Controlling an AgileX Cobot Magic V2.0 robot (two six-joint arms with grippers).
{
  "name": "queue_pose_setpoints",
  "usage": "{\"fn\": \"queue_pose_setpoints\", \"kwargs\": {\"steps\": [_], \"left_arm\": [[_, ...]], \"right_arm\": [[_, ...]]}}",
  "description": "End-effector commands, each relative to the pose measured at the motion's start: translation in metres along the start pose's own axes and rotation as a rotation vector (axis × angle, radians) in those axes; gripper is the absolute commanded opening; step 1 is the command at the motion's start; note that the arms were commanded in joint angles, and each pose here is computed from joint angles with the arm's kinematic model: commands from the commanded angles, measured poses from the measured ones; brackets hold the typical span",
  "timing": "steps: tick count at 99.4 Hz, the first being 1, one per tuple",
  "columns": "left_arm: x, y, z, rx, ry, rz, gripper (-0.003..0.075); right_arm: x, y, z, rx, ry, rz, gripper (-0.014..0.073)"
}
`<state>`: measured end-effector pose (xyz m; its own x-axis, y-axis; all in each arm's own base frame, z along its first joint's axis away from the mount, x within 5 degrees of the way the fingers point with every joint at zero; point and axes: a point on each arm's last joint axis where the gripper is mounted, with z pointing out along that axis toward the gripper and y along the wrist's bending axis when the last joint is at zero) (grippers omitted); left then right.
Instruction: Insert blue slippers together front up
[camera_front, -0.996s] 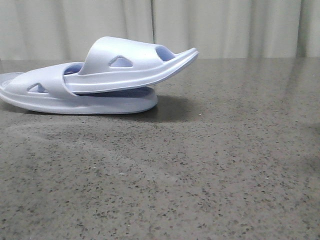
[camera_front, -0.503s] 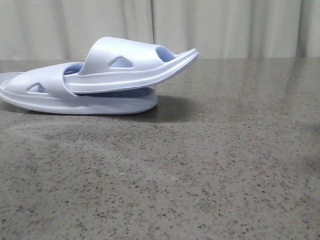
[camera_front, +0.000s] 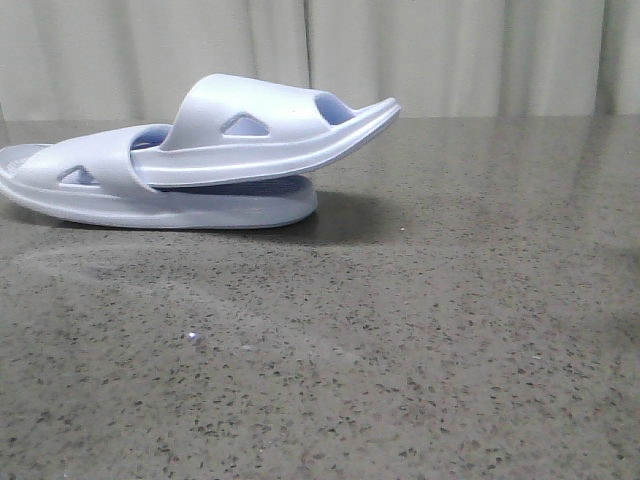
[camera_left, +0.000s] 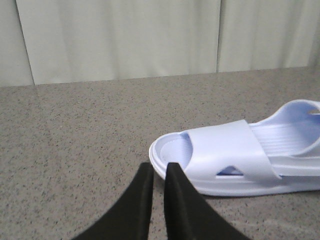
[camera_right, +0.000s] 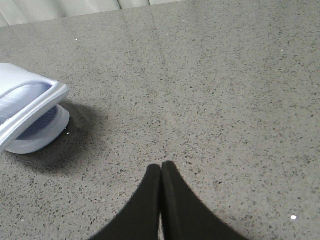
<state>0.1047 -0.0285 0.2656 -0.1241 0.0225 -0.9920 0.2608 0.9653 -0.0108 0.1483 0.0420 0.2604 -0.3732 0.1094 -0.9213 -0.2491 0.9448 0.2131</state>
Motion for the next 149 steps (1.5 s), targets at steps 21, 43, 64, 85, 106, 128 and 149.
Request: {"fn": "queue_pose_setpoints", "kwargs": {"steps": [21,43,64,85,106,128,149], "left_arm": [[0.043,0.013,-0.031,-0.168,-0.154,-0.077,0.0015],[0.067,0.017,-0.038,-0.244,-0.121,-0.065,0.0015],[0.069,0.019,-0.040,-0.289,-0.114,-0.135,0.0015],[0.069,0.019,-0.040,-0.289,-0.116,-0.140,0.0015],[0.069,0.019,-0.040,-0.289,-0.116,-0.140,0.0015],[0.069,0.019,-0.040,-0.289,-0.116,-0.140,0.0015],[0.069,0.019,-0.040,-0.289,-0.116,-0.140,0.0015]], "right_arm": [[-0.010,0.002,-0.002,-0.004,-0.036,-0.012,-0.0090],[-0.010,0.002,-0.002,-0.004,-0.036,-0.012,-0.0090],[-0.010,0.002,-0.002,-0.006,-0.035,-0.012,-0.0090],[-0.010,0.002,-0.002,-0.006,-0.035,-0.012,-0.0090],[-0.010,0.002,-0.002,-0.006,-0.035,-0.012,-0.0090],[-0.010,0.002,-0.002,-0.006,-0.035,-0.012,-0.0090],[-0.010,0.001,-0.002,0.010,-0.041,-0.012,-0.0090]]}}
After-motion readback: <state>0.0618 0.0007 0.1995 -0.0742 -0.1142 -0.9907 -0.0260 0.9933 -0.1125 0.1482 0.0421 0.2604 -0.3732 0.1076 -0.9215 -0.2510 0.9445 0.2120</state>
